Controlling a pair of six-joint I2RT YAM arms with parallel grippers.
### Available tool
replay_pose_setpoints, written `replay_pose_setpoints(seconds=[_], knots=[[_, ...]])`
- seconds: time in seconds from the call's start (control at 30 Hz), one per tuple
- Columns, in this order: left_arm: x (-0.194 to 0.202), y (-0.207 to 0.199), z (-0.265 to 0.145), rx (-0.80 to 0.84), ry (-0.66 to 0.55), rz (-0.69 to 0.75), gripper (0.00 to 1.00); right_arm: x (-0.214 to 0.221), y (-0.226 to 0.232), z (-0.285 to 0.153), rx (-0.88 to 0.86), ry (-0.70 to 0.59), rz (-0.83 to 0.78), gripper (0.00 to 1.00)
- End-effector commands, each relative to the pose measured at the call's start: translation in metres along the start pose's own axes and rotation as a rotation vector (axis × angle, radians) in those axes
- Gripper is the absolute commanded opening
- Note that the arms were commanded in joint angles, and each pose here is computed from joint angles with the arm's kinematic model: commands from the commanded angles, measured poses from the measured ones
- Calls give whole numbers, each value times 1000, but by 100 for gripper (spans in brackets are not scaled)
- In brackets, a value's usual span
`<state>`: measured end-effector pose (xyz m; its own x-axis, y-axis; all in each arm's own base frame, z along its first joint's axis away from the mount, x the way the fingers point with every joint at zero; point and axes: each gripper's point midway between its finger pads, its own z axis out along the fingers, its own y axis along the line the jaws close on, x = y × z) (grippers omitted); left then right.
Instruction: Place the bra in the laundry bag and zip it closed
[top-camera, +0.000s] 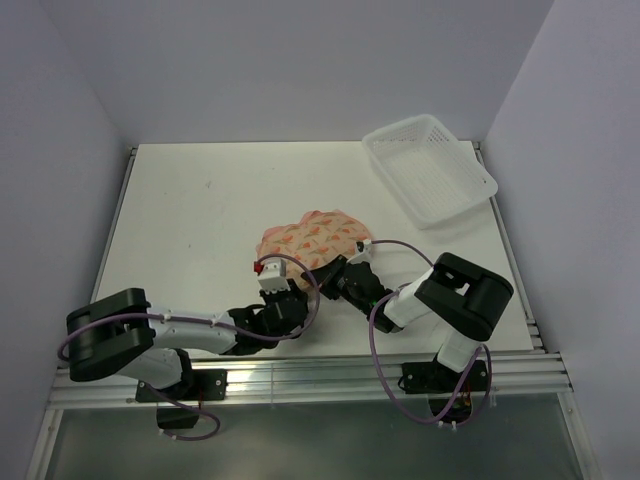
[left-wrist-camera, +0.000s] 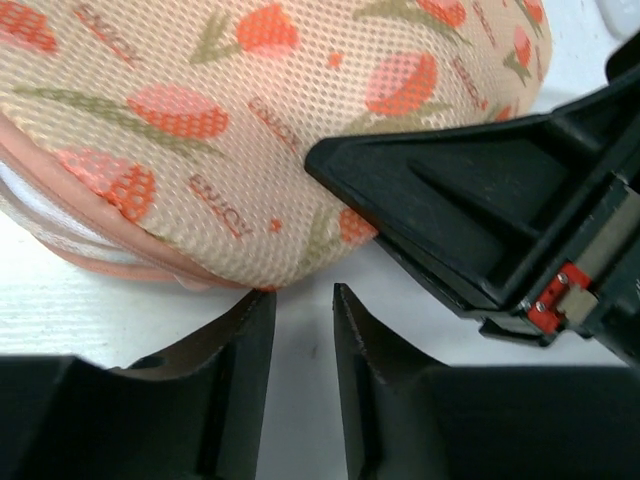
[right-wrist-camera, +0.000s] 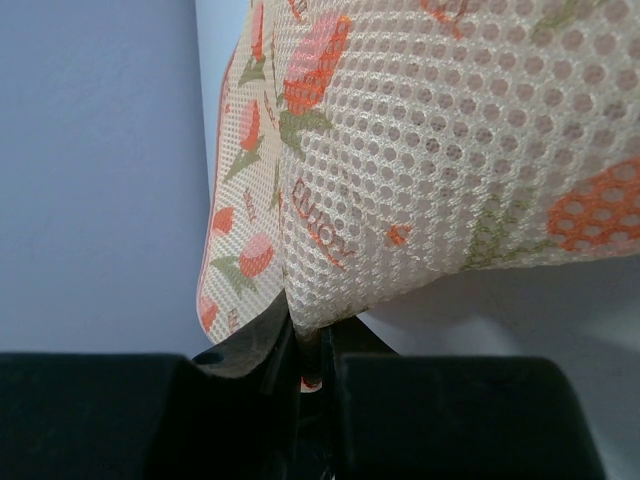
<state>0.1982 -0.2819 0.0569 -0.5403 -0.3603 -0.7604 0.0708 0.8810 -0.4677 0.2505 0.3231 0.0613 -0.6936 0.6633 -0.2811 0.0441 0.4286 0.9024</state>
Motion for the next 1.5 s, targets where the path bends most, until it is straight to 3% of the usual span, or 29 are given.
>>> replay_pose_setpoints(seconds=[0.0,0.13,0.27,0.43,0.47,0.53,0.6,0.67,0.7,0.77,0.87,1.1,1.3,1.47], knots=[[-18,-8,7,-26,-81,-20,34,-4,15,-2,-53,-13,-1,0],[-21,-8,10,-49,-101,-7,29,-4,15,-5,-55,-14,0,0],[-22,-2,14,-97,-119,23,33,-4,15,-7,-57,-13,-1,0],[-22,2,15,-115,-129,37,25,-4,15,-8,-58,-10,2,0],[-21,2,16,-117,-127,45,15,-4,15,-8,-59,-12,3,0],[-19,4,17,-124,-124,54,11,-4,14,-9,-57,-13,4,0],[-17,6,17,-134,-120,57,26,-4,14,-9,-59,-13,4,0],[-17,9,18,-154,-124,60,31,-5,15,-9,-60,-15,3,0],[-17,10,18,-154,-125,64,26,-5,15,-9,-61,-15,3,0],[-20,11,16,-156,-135,62,7,-4,14,-10,-58,-15,3,0],[-26,12,15,-158,-152,58,0,-4,13,-9,-57,-13,6,0],[-30,17,8,-156,-153,64,0,-5,13,-11,-59,-17,-1,0],[-16,63,-12,-178,-97,51,0,-23,9,-16,-57,-39,-47,0],[-10,92,-26,-184,-76,21,0,-26,7,-13,-51,43,-117,0]])
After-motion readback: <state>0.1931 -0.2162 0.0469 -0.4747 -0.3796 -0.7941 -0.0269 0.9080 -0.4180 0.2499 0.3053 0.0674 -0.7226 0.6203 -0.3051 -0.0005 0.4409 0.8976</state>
